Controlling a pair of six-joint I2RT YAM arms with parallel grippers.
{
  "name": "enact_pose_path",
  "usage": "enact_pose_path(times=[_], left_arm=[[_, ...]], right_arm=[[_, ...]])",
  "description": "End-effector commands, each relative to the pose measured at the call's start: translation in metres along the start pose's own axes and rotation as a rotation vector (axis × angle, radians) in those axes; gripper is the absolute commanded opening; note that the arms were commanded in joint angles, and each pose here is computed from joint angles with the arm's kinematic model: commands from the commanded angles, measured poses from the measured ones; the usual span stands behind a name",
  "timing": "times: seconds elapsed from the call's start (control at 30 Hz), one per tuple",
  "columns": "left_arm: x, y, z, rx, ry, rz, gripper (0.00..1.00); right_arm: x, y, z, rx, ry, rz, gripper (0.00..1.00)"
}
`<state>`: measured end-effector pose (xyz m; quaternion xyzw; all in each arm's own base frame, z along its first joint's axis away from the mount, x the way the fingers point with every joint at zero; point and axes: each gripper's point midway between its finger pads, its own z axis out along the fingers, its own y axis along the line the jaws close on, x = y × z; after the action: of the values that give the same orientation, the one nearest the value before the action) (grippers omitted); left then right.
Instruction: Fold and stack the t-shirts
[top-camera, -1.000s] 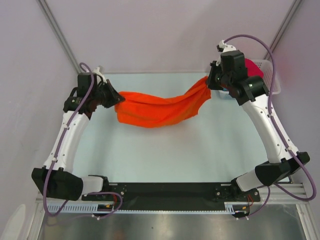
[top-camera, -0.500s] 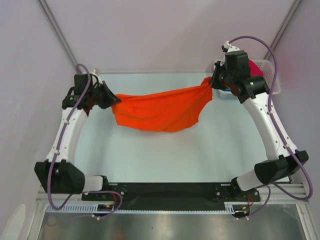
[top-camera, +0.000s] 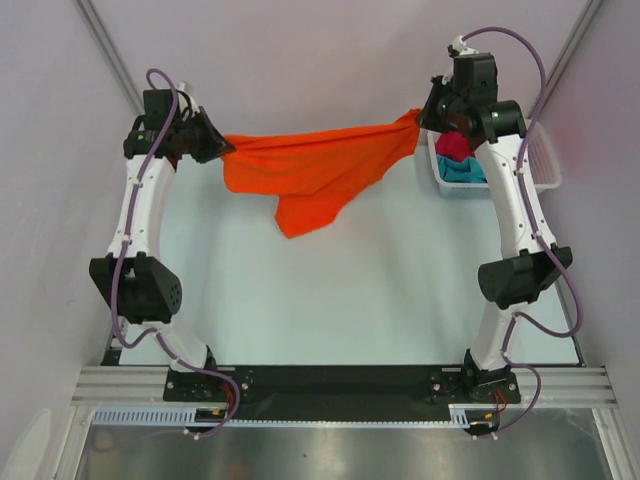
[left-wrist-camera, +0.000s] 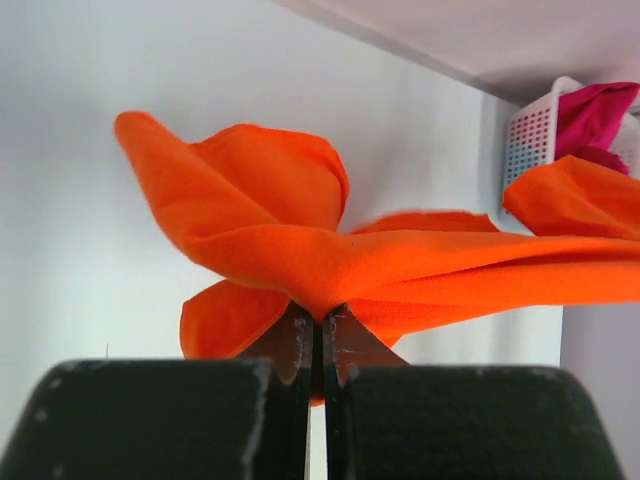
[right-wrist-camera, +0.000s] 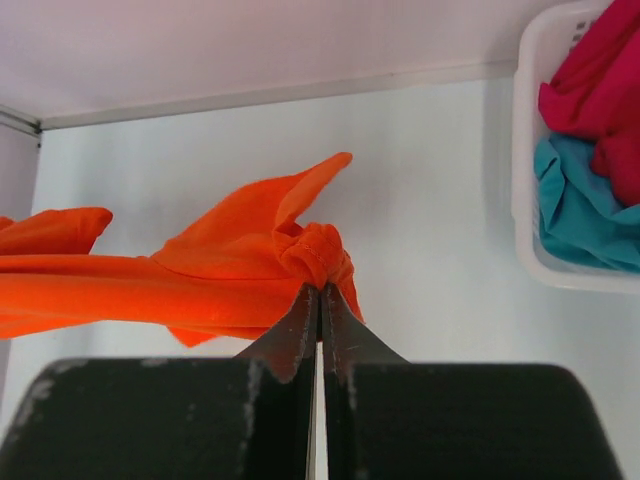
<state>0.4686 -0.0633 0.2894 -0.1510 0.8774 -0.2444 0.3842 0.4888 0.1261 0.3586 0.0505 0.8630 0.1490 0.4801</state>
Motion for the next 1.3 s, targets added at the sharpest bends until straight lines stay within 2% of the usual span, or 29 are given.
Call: enact_pose_path(times=[0.0, 0.1, 0.13, 0.2, 0.23, 0.3, 0.33, 0.47, 0.5, 0.57, 0.6, 0.63, 0.73, 0.87, 1.0, 1.27], left_arm=[[-0.037, 0.005, -0.049, -0.061, -0.178, 0.088, 0.01], [-0.002, 0.03, -0.028, -0.091, -0.083, 0.056, 0.01], [0.022, 0.046, -0.015, -0.108, -0.018, 0.032, 0.01], [0.04, 0.048, -0.009, -0.073, 0.008, 0.011, 0.01], [0.068, 0.063, 0.001, -0.085, 0.068, -0.019, 0.01], [0.081, 0.064, 0.003, -0.057, 0.07, -0.033, 0.01], [0.1, 0.072, 0.006, -0.062, 0.108, -0.05, 0.01], [0.119, 0.079, 0.008, -0.06, 0.136, -0.056, 0.04], [0.12, 0.079, 0.008, -0.056, 0.139, -0.055, 0.07], [0.118, 0.075, 0.005, -0.043, 0.135, -0.048, 0.27], [0.115, 0.072, 0.005, -0.032, 0.13, -0.045, 0.38], [0.112, 0.07, 0.003, -0.029, 0.124, -0.043, 0.6], [0.105, 0.069, -0.002, -0.045, 0.098, -0.038, 0.8], [0.101, 0.07, -0.005, -0.063, 0.085, -0.026, 0.87], [0.107, 0.077, 0.006, -0.072, 0.115, -0.047, 0.88], [0.125, 0.094, 0.053, -0.077, 0.224, -0.146, 0.88]], right_arm=[[-0.016, -0.018, -0.024, 0.049, -0.068, 0.02, 0.0], [0.008, -0.016, -0.021, 0.035, -0.055, 0.021, 0.0], [0.046, -0.026, -0.006, 0.056, 0.025, 0.029, 0.0], [0.067, -0.032, -0.003, 0.056, 0.042, 0.04, 0.0], [0.106, -0.038, 0.006, 0.057, 0.131, 0.045, 0.0], [0.126, -0.042, 0.006, 0.058, 0.156, 0.045, 0.0], [0.153, -0.05, 0.011, 0.072, 0.21, 0.05, 0.0], [0.18, -0.055, 0.009, 0.075, 0.254, 0.067, 0.0], [0.181, -0.055, 0.009, 0.074, 0.259, 0.071, 0.04], [0.18, -0.052, 0.009, 0.06, 0.27, 0.075, 0.17], [0.182, -0.052, 0.012, 0.06, 0.278, 0.074, 0.28], [0.182, -0.051, 0.012, 0.059, 0.286, 0.072, 0.31], [0.18, -0.047, 0.015, 0.052, 0.291, 0.076, 0.45], [0.178, -0.041, 0.02, 0.041, 0.294, 0.072, 0.48], [0.181, -0.036, 0.028, 0.027, 0.309, 0.073, 0.49], [0.187, -0.022, 0.033, 0.006, 0.333, 0.055, 0.49]])
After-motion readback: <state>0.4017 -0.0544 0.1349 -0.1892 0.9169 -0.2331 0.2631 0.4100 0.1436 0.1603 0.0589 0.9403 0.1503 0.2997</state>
